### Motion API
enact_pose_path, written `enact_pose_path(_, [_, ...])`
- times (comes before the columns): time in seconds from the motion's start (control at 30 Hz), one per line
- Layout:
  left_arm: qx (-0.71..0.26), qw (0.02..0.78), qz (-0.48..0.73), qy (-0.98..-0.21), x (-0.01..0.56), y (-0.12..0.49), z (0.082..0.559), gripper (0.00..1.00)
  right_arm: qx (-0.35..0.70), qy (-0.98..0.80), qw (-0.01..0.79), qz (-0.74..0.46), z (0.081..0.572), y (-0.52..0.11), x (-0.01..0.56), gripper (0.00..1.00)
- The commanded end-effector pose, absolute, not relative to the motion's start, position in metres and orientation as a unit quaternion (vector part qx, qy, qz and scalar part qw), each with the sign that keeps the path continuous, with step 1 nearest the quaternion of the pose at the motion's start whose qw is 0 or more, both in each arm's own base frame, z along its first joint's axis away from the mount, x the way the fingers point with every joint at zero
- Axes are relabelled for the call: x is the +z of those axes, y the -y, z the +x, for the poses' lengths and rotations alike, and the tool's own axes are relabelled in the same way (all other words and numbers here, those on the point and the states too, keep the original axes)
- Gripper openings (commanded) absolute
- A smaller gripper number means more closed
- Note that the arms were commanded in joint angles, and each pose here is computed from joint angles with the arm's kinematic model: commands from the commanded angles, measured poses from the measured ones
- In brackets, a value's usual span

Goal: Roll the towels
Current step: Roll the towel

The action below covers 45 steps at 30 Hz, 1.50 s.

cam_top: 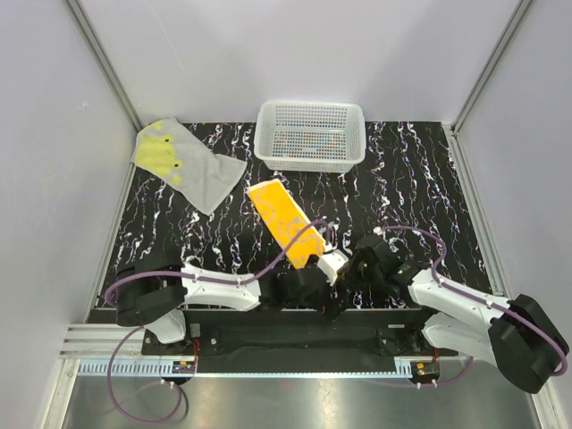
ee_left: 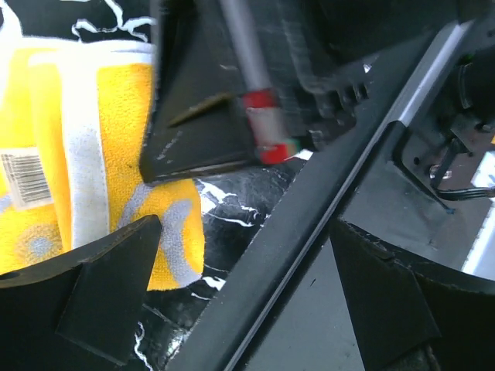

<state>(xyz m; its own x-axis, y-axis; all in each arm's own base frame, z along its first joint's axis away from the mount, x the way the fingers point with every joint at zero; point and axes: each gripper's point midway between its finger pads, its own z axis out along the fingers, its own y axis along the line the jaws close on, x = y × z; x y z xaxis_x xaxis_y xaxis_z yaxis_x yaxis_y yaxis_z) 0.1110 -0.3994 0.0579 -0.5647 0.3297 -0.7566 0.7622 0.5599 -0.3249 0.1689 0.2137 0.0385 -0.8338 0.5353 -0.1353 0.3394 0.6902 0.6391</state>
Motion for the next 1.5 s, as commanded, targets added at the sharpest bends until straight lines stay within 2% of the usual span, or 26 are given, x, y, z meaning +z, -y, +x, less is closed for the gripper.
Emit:
enact_pose_path(0.0, [-0.206,0.385,0.348,-0.83,0.056,0.387,0.131,0.96,0.284,-0.915,0.155,0.242,0.164,-0.206,0.047,0.06])
enact_pose_path(0.23, [-0.061,0.421,0.362,-0.829,0.048,0.379,0.137,0.9,0.277,-0.92,0.14,0.24,0.154,-0.202,0.047,0.06])
enact_pose_path(0.37, [-0.028,0.424,0.368,-0.827,0.042,0.377,0.137,0.85,0.274,-0.921,0.138,0.239,0.151,-0.199,0.052,0.07])
enact_pose_path(0.57, [-0.017,0.43,0.367,-0.825,0.04,0.376,0.138,0.66,0.267,-0.923,0.143,0.237,0.15,-0.195,0.061,0.08])
enact_pose_path(0.73, [-0.021,0.433,0.368,-0.822,0.04,0.377,0.137,0.56,0.271,-0.923,0.134,0.236,0.148,-0.197,0.058,0.09])
enact_pose_path(0.77, [-0.023,0.433,0.37,-0.821,0.04,0.378,0.136,0.48,0.27,-0.924,0.131,0.236,0.147,-0.197,0.057,0.09])
enact_pose_path(0.83, [-0.027,0.433,0.374,-0.82,0.041,0.379,0.135,0.42,0.269,-0.925,0.128,0.235,0.146,-0.198,0.056,0.09])
enact_pose_path(0.9, [-0.039,0.43,0.382,-0.817,0.041,0.383,0.132,0.42,0.27,-0.925,0.128,0.234,0.146,-0.198,0.057,0.09])
enact_pose_path(1.0, [-0.073,0.417,0.4,-0.813,0.04,0.39,0.122,0.48,0.268,-0.926,0.129,0.233,0.148,-0.198,0.062,0.11])
enact_pose_path(1.1, [-0.111,0.402,0.412,-0.81,0.041,0.398,0.113,0.54,0.26,-0.928,0.138,0.228,0.151,-0.196,0.069,0.24])
enact_pose_path(1.13, [-0.126,0.386,0.417,-0.813,0.038,0.398,0.11,0.54,0.254,-0.929,0.145,0.227,0.153,-0.194,0.07,0.37])
enact_pose_path(1.27, [-0.178,0.36,0.402,-0.823,0.037,0.399,0.108,0.53,0.243,-0.927,0.174,0.225,0.161,-0.187,0.088,0.61])
enact_pose_path(1.47, [-0.217,0.347,0.386,-0.827,0.037,0.394,0.113,0.53,0.221,-0.927,0.203,0.226,0.171,-0.18,0.097,0.63])
